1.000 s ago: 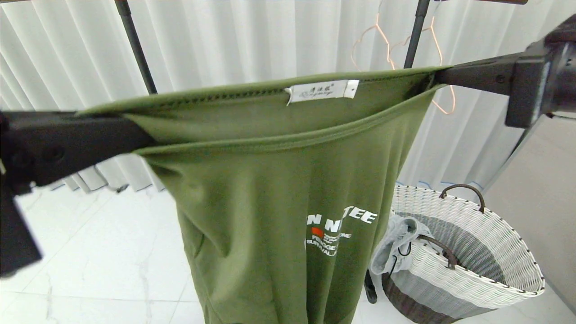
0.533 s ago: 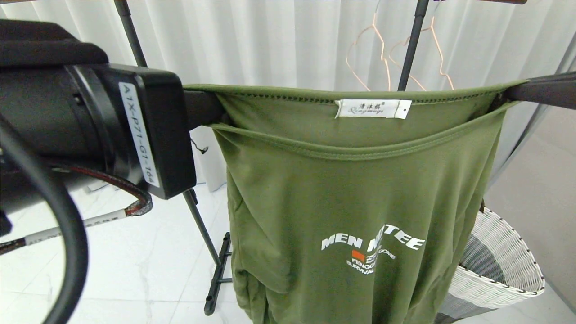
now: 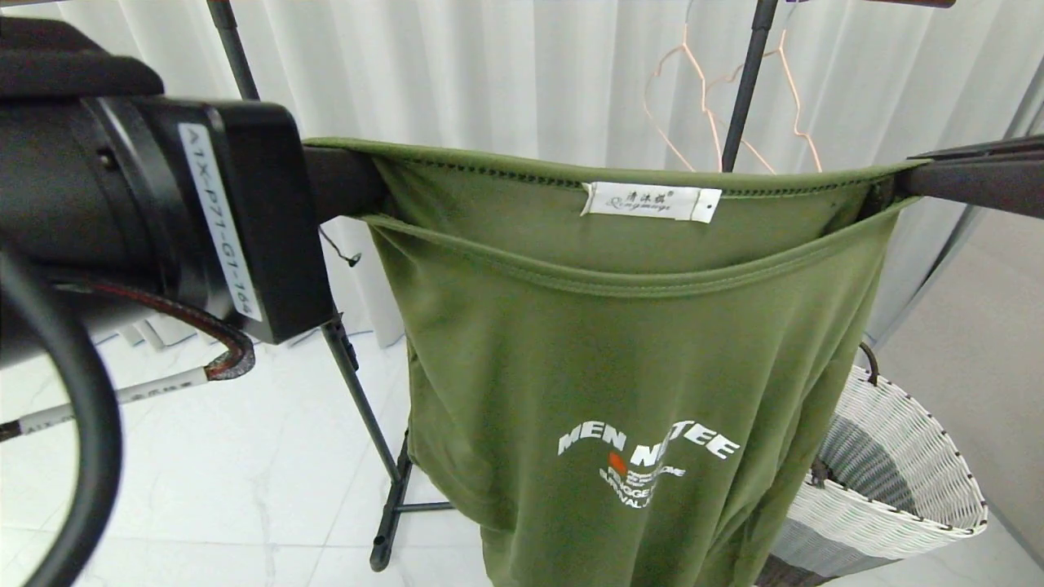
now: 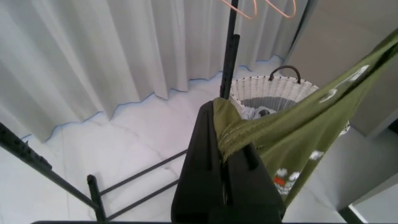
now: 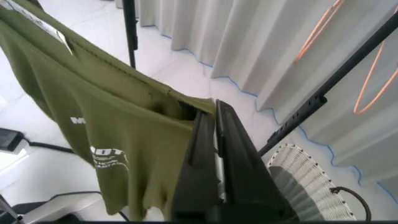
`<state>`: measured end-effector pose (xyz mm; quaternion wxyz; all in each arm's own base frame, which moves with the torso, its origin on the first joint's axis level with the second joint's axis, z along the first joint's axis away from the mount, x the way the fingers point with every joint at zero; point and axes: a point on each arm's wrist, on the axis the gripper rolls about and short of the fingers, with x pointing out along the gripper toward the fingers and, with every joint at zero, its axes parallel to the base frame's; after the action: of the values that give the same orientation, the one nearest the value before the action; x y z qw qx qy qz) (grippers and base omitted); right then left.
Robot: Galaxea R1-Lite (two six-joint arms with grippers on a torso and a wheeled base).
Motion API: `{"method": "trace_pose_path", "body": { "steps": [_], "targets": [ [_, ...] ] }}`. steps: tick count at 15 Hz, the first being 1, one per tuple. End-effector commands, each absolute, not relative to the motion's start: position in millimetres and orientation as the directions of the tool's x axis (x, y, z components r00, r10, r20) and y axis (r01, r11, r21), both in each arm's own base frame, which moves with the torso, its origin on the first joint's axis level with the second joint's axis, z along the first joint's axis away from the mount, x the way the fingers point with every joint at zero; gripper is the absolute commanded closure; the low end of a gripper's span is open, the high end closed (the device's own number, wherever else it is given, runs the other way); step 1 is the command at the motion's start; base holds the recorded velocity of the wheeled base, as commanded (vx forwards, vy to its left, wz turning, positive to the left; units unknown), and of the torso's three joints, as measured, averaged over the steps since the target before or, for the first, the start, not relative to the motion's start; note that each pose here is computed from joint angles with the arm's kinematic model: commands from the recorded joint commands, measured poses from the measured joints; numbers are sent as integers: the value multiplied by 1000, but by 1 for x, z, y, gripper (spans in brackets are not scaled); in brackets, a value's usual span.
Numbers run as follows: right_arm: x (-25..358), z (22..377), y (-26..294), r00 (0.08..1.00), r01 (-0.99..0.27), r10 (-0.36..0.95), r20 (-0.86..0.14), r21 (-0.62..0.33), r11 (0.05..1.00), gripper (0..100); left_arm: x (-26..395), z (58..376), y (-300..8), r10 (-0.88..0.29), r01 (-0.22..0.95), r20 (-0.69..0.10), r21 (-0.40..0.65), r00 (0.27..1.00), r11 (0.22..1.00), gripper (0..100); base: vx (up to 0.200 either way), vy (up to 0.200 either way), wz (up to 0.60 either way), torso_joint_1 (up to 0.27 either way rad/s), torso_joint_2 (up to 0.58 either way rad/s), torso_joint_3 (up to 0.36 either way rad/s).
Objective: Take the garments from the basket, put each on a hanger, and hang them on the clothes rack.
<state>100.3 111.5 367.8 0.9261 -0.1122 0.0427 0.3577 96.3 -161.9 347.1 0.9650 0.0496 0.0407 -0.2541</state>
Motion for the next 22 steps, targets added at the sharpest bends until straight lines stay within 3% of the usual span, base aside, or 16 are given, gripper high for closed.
{"method": "trace_pose_path", "body": {
  "steps": [1, 4, 6, 8, 10, 11, 13, 17, 22],
  "targets": [
    [100, 368, 111, 741, -672, 653, -157, -178, 719, 0, 96, 347, -161, -486, 494, -102, 74, 868, 866, 100, 0, 0, 0, 0, 0, 0],
    [96, 364, 106, 740, -673, 652, -165, -179, 718, 0, 98, 344, -162, -476, 486, -115, 82, 872, 870, 100, 0, 0, 0, 0, 0, 0],
    [86, 359, 91, 755, -656, 637, -159, -177, 734, 0, 112, 333, -154, -355, 371, -140, 113, 924, 922, 100, 0, 0, 0, 0, 0, 0],
    [94, 352, 75, 839, -538, 498, -221, -188, 822, 0, 110, 335, -146, -338, 353, -130, 112, 932, 929, 100, 0, 0, 0, 0, 0, 0],
    [105, 340, 59, 905, -370, 296, -306, -219, 903, 0, 110, 331, -133, -294, 316, -139, 182, 946, 931, 100, 0, 0, 0, 0, 0, 0],
    [111, 336, 55, 916, -318, 237, -325, -225, 921, 0, 113, 324, -122, -250, 281, -150, 245, 957, 928, 100, 0, 0, 0, 0, 0, 0],
    [116, 330, 47, 925, -247, 160, -345, -225, 943, 0, 111, 318, -108, -208, 244, -154, 276, 966, 930, 100, 0, 0, 0, 0, 0, 0],
    [122, 320, 40, 923, -187, 91, -374, -229, 955, 0, 111, 316, -104, -193, 230, -155, 276, 969, 933, 100, 0, 0, 0, 0, 0, 0],
    [123, 316, 40, 918, -163, 94, -386, -149, 975, 0, 111, 313, -104, -192, 232, -163, 283, 968, 931, 100, 0, 0, 0, 23, -70, -44]
  ]
}}
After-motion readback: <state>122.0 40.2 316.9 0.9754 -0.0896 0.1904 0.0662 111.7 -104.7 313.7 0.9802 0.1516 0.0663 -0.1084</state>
